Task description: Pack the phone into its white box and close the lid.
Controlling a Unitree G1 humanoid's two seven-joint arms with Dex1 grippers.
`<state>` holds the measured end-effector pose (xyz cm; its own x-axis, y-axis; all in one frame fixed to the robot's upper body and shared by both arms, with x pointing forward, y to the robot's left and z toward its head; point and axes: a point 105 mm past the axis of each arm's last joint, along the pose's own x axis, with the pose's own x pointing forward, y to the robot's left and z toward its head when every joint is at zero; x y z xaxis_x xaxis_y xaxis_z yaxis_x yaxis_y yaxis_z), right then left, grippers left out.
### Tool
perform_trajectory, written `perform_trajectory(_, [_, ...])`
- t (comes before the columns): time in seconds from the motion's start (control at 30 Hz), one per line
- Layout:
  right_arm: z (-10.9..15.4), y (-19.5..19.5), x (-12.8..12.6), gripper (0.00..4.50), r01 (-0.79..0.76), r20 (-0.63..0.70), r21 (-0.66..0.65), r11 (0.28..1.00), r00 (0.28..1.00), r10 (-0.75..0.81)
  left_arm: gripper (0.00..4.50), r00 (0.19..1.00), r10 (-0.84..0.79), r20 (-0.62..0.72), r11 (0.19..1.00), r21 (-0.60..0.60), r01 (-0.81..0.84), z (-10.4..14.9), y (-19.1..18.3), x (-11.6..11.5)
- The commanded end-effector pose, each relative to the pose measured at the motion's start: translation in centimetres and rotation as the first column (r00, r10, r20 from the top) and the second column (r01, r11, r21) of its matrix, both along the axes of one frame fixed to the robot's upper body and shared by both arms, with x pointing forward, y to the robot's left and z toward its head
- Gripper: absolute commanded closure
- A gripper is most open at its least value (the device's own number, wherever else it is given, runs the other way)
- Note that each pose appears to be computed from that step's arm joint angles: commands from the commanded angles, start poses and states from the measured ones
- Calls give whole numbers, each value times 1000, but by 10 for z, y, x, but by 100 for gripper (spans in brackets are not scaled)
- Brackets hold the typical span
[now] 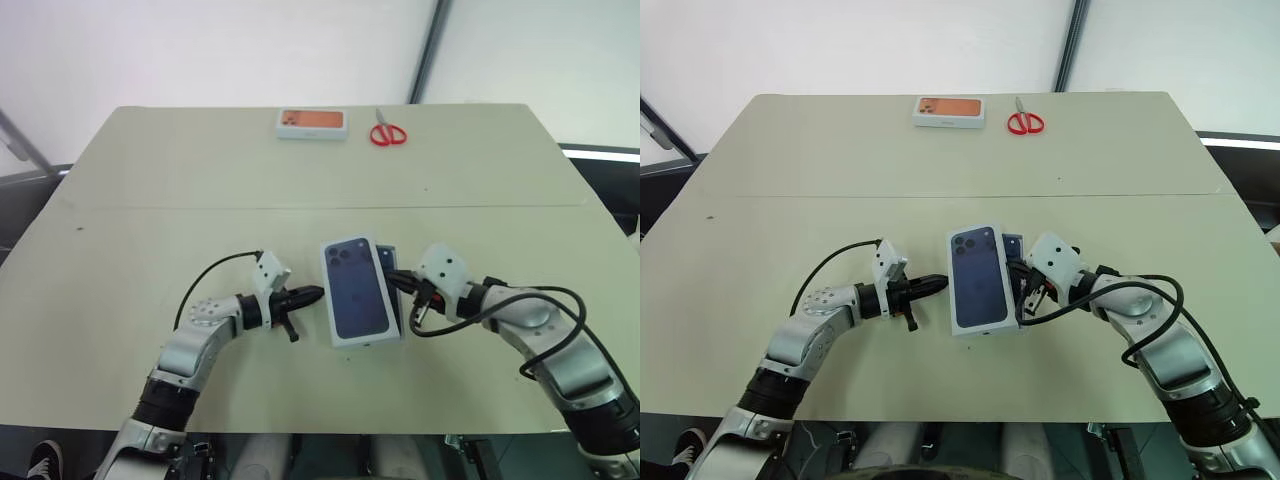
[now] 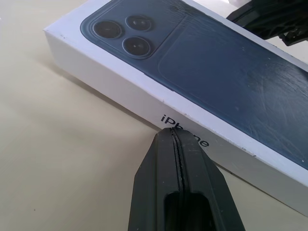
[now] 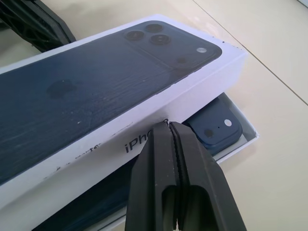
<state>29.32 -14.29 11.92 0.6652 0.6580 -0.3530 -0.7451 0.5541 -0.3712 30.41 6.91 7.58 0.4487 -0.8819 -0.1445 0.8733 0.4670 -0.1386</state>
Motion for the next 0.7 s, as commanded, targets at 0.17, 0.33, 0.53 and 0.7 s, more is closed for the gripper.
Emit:
perform_trajectory(0.17, [5, -9, 1, 447, 35, 47, -15, 999, 998, -34, 450, 999, -25, 46, 997, -65, 28, 20, -30, 10])
perform_trajectory(0.33, [4, -17, 2, 447, 68, 48, -22, 997, 997, -67, 450, 998, -43, 47, 997, -62, 45, 19, -35, 9])
perform_trajectory(0.53, [-3, -20, -4, 447, 75, 24, -31, 997, 997, -75, 450, 998, -50, 42, 997, -58, 52, 16, -36, 7])
perform_trajectory(0.7, [-9, -16, -7, 447, 66, 11, -41, 997, 998, -65, 450, 999, -19, 37, 997, -75, 22, 18, -33, 11])
